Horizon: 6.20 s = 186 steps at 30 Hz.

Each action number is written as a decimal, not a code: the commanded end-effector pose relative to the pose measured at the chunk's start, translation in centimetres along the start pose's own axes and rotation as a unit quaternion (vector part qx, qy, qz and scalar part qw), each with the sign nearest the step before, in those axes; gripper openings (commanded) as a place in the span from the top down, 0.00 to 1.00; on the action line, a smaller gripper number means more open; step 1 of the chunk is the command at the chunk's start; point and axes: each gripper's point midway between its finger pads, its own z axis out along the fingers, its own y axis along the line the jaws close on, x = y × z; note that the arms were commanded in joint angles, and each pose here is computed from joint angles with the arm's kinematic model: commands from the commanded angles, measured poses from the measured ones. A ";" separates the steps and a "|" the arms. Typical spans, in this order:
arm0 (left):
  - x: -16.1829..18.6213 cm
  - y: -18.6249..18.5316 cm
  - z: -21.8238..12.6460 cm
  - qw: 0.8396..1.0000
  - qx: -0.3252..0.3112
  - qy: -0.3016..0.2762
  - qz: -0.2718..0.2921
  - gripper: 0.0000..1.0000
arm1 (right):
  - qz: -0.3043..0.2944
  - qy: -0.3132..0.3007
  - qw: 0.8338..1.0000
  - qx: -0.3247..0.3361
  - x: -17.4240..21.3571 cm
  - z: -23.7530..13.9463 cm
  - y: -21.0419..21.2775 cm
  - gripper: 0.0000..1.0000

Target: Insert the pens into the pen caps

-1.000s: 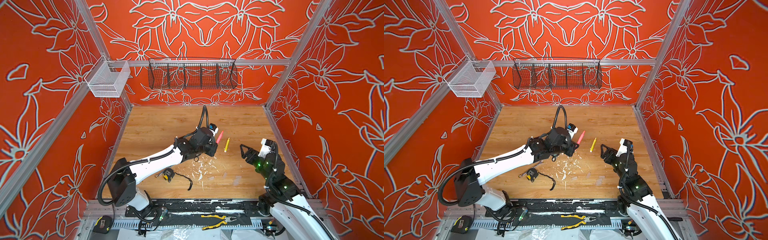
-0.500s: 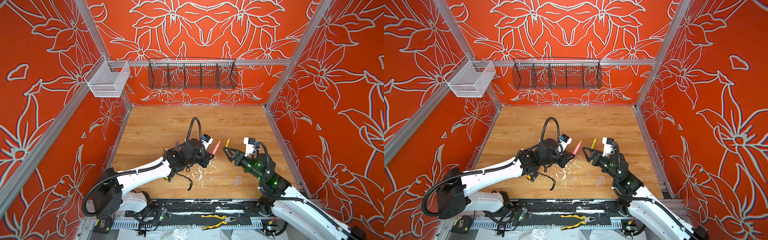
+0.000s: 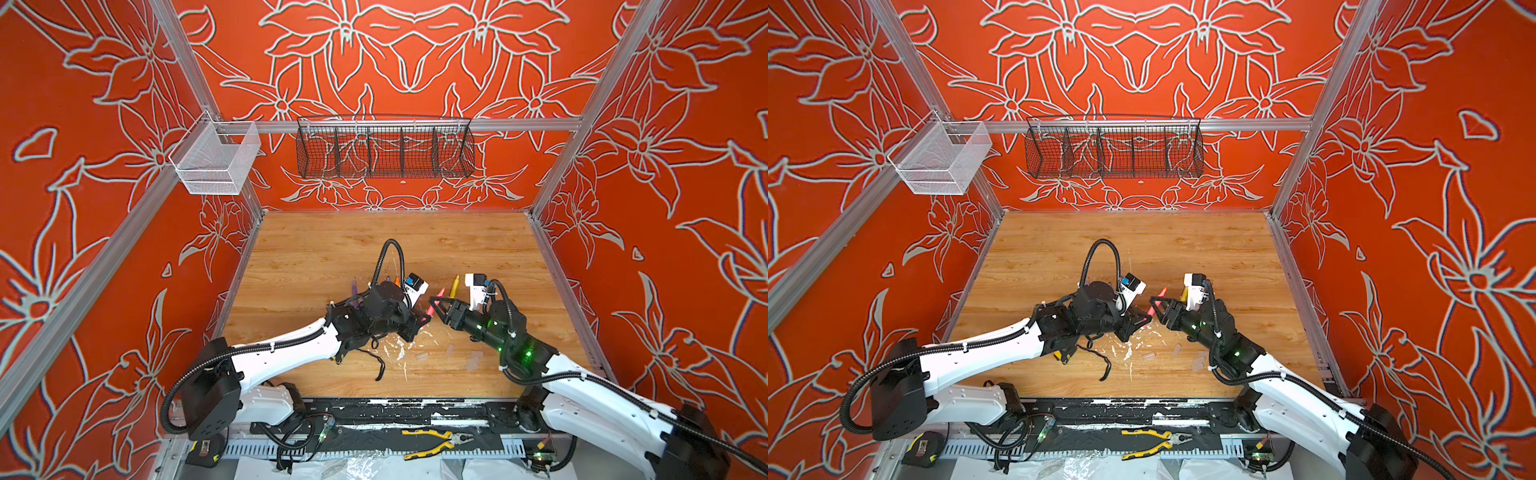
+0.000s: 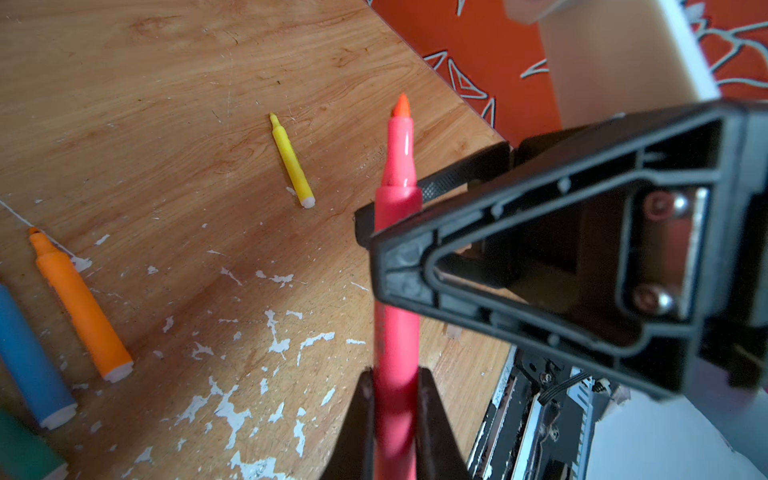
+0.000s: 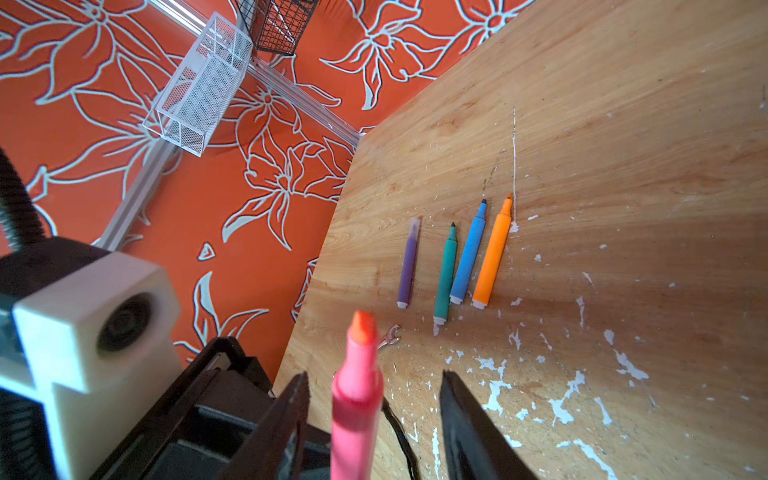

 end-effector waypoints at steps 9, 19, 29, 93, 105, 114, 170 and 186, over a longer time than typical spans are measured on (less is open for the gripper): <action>-0.2 -0.9 -0.2 1.000 0.017 -0.009 0.019 1.00 | 0.001 -0.027 0.999 -0.019 -1.5 0.2 2.0 0.84; -0.4 -0.1 0.4 1.000 -0.003 -0.017 0.018 0.70 | 0.006 -0.029 0.999 -0.022 -1.2 0.3 2.3 0.97; -1.6 -0.3 1.3 0.999 0.000 -0.031 0.024 0.62 | 0.008 -0.030 0.999 -0.028 -0.5 0.3 3.0 0.99; -2.3 10.7 -4.8 0.972 -0.204 -0.095 -0.069 1.00 | -0.108 0.158 0.866 0.462 12.4 -5.3 -14.3 0.46; -2.4 10.8 -3.8 0.974 -0.201 -0.086 -0.059 1.00 | -0.101 0.151 0.862 0.472 14.0 -3.2 -15.9 0.51; -1.7 11.0 -4.5 0.972 -0.206 -0.091 -0.062 1.00 | -0.104 0.136 0.859 0.483 13.3 -3.7 -16.1 0.58; 0.6 5.1 -4.1 0.994 -0.040 -0.025 -0.095 1.00 | -0.074 -0.094 0.960 0.253 -1.2 -2.4 -4.4 0.93; 1.1 3.2 -3.8 0.992 0.020 -0.017 -0.127 1.00 | -0.034 -0.152 0.988 0.006 -5.6 -2.6 7.4 0.93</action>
